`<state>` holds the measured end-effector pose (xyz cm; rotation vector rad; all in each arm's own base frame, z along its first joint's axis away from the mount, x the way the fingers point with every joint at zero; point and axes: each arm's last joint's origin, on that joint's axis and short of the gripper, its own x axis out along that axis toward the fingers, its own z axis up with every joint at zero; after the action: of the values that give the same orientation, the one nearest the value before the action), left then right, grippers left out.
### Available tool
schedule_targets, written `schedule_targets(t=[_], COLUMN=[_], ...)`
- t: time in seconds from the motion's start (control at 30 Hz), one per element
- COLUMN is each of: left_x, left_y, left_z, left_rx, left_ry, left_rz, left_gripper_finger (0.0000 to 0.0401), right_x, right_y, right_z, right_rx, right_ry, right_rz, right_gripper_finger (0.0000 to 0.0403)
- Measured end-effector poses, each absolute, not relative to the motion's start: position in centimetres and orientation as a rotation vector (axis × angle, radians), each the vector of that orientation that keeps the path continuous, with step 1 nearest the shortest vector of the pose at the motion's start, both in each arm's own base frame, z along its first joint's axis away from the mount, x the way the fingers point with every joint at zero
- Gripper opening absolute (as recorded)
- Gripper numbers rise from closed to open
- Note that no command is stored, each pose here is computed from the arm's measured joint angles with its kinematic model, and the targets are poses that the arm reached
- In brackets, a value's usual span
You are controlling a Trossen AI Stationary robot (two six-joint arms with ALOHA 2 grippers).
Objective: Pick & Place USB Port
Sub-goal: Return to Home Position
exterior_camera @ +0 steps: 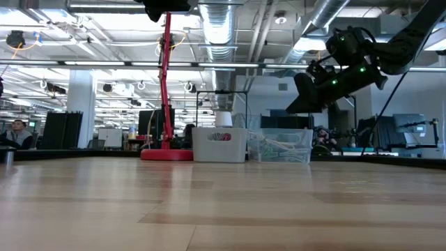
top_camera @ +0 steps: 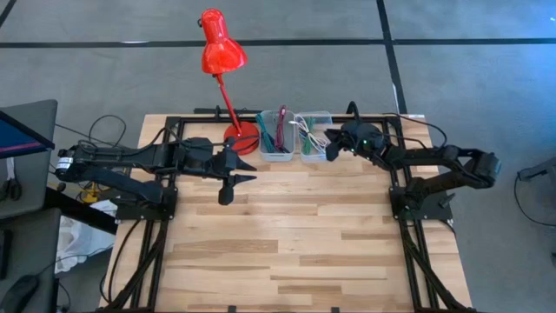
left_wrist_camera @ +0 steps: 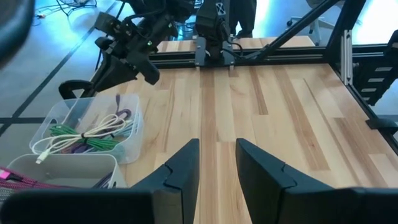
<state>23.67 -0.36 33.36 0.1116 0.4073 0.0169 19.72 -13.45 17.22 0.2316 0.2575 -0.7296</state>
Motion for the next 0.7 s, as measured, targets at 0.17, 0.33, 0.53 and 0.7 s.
schedule_targets(t=[0.17, 0.33, 0.53, 0.7], left_x=[23.6, 23.6, 23.7, 23.7], left_y=[-0.4, -0.4, -0.2, -0.1], left_z=[33.3, 33.3, 33.4, 33.4], left_rx=[0.102, 0.086, 0.084, 0.083], left_ry=[0.415, 0.414, 0.406, 0.398], left_rz=[0.018, 0.022, 0.03, 0.035], left_gripper_finger=[0.0104, 0.0104, 0.0104, 0.0104], right_x=[20.3, 20.7, 20.6, 20.3], right_y=[-12.6, -11.2, -9.5, -8.5], right_z=[18.5, 20.2, 21.8, 22.8], right_rx=[0.217, 0.163, 0.051, 0.043], right_ry=[0.164, 0.063, 0.018, -0.021], right_rz=[-0.66, -0.588, -0.456, -0.418], right_gripper_finger=[0.0059, 0.0059, 0.006, 0.006])
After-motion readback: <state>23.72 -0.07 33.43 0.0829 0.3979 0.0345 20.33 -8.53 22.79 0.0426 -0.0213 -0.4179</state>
